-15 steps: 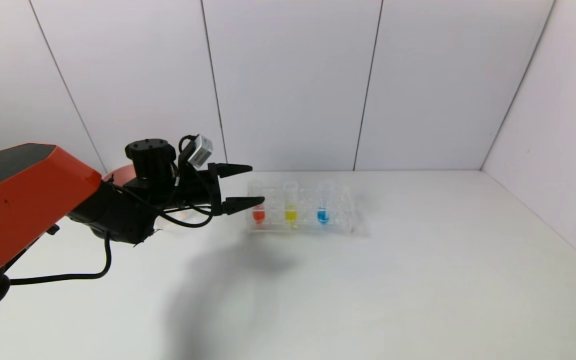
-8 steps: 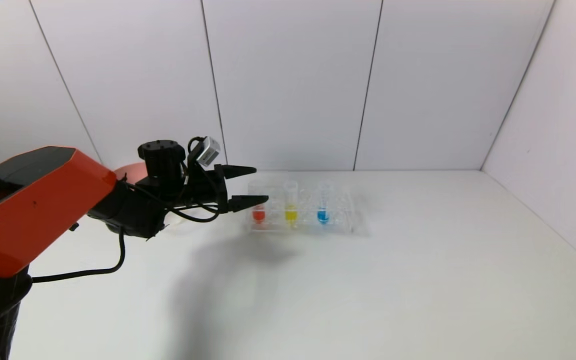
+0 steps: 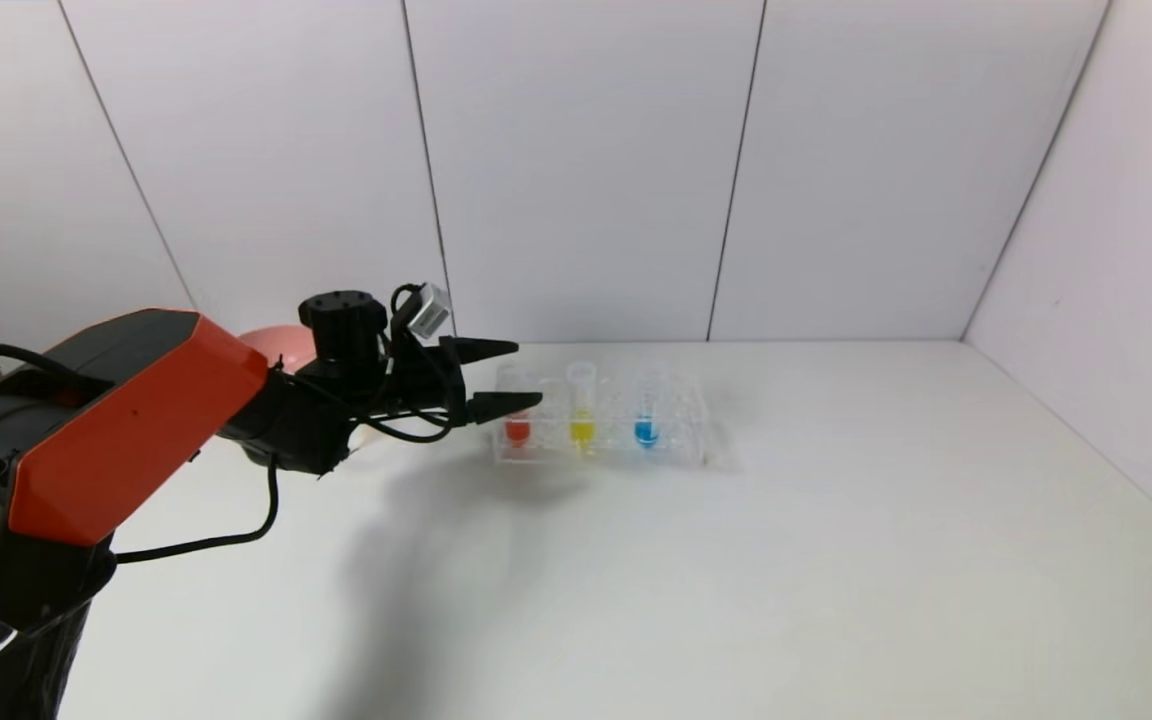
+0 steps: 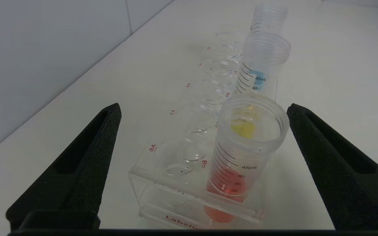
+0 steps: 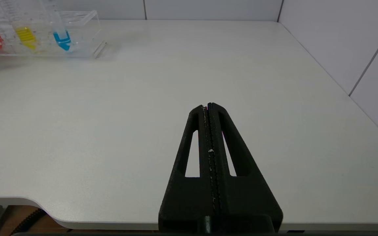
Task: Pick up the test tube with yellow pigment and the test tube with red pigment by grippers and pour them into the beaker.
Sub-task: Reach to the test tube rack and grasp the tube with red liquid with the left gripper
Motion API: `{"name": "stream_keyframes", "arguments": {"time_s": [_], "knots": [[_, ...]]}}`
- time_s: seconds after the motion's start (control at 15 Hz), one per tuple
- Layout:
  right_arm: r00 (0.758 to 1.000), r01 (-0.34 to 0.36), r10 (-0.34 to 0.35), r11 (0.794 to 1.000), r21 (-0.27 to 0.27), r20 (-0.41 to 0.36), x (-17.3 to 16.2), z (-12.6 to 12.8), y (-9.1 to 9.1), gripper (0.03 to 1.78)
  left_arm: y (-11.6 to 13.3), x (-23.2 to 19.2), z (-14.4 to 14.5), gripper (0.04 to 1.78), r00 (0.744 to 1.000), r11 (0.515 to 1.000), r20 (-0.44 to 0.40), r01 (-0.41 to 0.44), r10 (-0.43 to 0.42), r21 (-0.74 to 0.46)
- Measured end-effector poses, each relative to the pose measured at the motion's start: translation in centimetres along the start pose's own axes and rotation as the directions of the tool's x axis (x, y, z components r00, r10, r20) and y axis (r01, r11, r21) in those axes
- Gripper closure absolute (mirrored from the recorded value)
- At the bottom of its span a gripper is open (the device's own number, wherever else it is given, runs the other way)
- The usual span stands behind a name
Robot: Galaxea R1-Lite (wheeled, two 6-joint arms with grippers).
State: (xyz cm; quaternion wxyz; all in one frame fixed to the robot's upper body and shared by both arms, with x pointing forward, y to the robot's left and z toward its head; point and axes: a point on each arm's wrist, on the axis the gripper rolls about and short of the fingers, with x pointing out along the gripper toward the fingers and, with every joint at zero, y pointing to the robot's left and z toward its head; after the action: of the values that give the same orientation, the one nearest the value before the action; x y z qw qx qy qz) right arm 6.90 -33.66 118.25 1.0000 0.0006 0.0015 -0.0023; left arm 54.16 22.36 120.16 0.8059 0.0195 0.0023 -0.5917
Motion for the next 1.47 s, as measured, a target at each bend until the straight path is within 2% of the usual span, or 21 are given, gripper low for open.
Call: {"name": "stream_keyframes", "arguments": {"time_s": [0.93,1.27,1.47], "knots": [[1.0,0.0,0.0,1.0,0.0,0.0,0.0,0.0,0.0,1.7,0.2,0.38,-0.69,0.06,1.0,1.0,0.019,0.007,-0.007,0.025],[1.0,0.0,0.0,1.0,0.0,0.0,0.0,0.0,0.0,1.7,-0.1,0.33,-0.7,0.06,0.999,0.999,0.03,0.036,-0.037,0.039],[1.0,0.0,0.0,1.0,0.0,0.0,0.0,0.0,0.0,1.7,-0.17,0.52,-0.81,0.22,0.999,0.999,0.028,0.04,-0.04,0.034]]}}
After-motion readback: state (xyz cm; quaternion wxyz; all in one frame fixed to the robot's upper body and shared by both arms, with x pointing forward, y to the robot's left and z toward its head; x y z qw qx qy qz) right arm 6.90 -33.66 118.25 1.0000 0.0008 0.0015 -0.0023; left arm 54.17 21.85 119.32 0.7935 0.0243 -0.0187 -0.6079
